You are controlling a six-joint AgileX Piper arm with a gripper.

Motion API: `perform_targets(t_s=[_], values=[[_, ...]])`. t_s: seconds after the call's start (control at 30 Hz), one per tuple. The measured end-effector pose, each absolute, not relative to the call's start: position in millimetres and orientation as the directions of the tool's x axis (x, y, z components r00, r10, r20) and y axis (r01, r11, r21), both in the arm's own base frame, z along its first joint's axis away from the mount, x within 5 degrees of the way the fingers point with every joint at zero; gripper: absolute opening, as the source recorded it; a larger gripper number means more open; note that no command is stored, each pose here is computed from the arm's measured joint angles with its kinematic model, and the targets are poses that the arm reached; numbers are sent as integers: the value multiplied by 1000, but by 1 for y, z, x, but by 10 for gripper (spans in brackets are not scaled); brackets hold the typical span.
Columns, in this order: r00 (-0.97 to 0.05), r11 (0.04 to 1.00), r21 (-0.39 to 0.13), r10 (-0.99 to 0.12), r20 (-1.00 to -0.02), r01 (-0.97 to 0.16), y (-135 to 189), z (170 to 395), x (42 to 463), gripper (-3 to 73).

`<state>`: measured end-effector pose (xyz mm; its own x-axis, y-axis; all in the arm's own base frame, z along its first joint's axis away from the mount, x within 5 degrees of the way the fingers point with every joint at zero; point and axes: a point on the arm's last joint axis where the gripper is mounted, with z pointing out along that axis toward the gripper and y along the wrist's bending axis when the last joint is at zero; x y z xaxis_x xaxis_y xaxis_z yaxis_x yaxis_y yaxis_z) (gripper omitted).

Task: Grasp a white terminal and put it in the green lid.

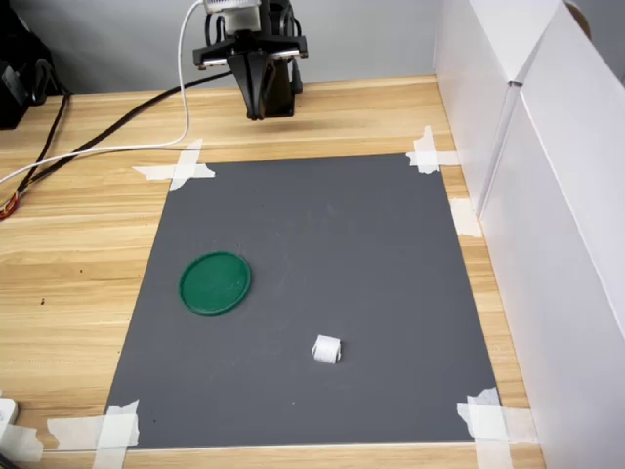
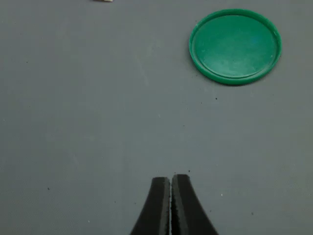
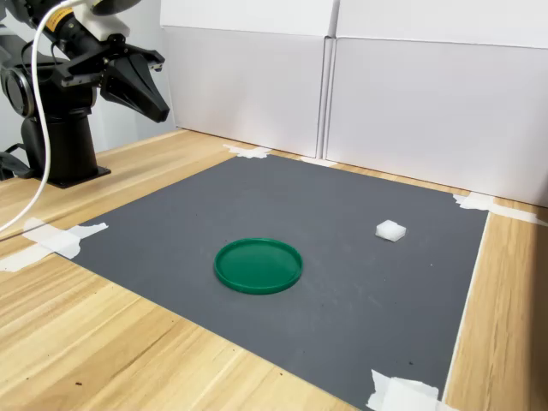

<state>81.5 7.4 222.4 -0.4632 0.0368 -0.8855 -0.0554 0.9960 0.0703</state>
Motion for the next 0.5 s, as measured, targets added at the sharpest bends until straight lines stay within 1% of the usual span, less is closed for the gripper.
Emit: perform_targets(t_s=[0.2, 0.37, 0.5], values=[[-504, 996, 72, 35, -863, -55, 6, 238, 99, -15], [-537, 996, 32, -17, -843, -83, 4, 250, 116, -15], [-592, 992, 10, -67, -803, -127, 4, 256, 130, -15]])
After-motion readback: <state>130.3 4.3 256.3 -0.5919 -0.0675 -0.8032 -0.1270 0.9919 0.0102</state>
